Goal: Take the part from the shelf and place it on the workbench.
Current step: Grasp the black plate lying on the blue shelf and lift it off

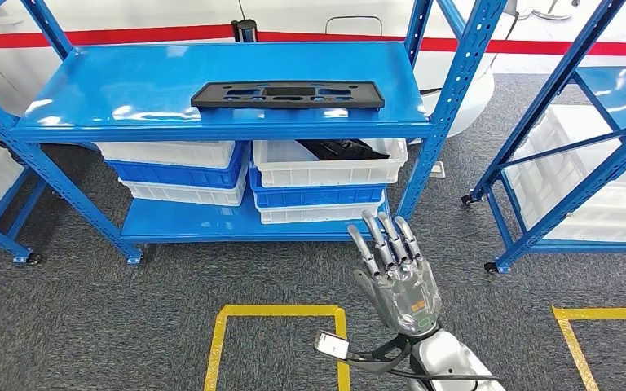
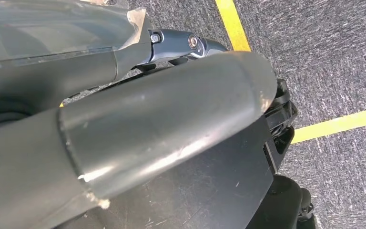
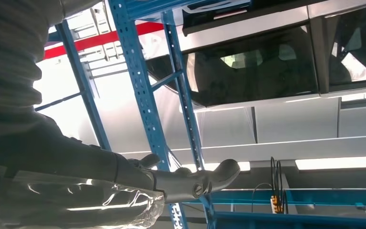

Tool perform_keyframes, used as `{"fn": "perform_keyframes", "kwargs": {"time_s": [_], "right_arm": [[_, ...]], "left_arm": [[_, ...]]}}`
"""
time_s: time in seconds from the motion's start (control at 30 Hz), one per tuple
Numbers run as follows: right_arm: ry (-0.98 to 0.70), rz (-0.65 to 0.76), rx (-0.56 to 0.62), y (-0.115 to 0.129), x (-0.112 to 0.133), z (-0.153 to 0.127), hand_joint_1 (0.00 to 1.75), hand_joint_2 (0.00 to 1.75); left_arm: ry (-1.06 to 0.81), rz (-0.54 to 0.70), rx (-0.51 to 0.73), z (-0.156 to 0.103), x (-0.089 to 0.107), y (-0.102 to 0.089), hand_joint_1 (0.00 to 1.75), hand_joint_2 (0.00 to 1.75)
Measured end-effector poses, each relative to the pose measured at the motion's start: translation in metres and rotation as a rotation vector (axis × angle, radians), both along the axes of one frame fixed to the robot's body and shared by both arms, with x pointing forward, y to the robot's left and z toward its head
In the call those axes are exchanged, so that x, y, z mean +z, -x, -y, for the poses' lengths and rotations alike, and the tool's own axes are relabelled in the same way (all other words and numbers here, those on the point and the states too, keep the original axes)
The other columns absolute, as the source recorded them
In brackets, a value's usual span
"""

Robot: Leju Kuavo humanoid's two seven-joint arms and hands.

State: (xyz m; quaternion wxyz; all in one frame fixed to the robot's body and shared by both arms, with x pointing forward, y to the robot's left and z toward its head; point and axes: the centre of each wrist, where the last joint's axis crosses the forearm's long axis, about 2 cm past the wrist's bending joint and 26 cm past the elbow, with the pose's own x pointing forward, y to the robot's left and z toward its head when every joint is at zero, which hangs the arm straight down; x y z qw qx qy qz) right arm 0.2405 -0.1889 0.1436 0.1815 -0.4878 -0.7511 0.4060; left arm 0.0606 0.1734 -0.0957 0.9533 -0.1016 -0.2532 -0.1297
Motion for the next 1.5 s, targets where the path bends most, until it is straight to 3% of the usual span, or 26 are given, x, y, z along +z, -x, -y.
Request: {"fn": "perform_keyframes", "kwargs": {"time_s": [1.5], "right_arm": [[0.004,0.004,0.060,-0.006,0.005,-0.020,0.00,1.75]], "left_arm": [[0.039,0.015,0.018,-0.009,-0.001,-0.004,0.00,0.00]]}}
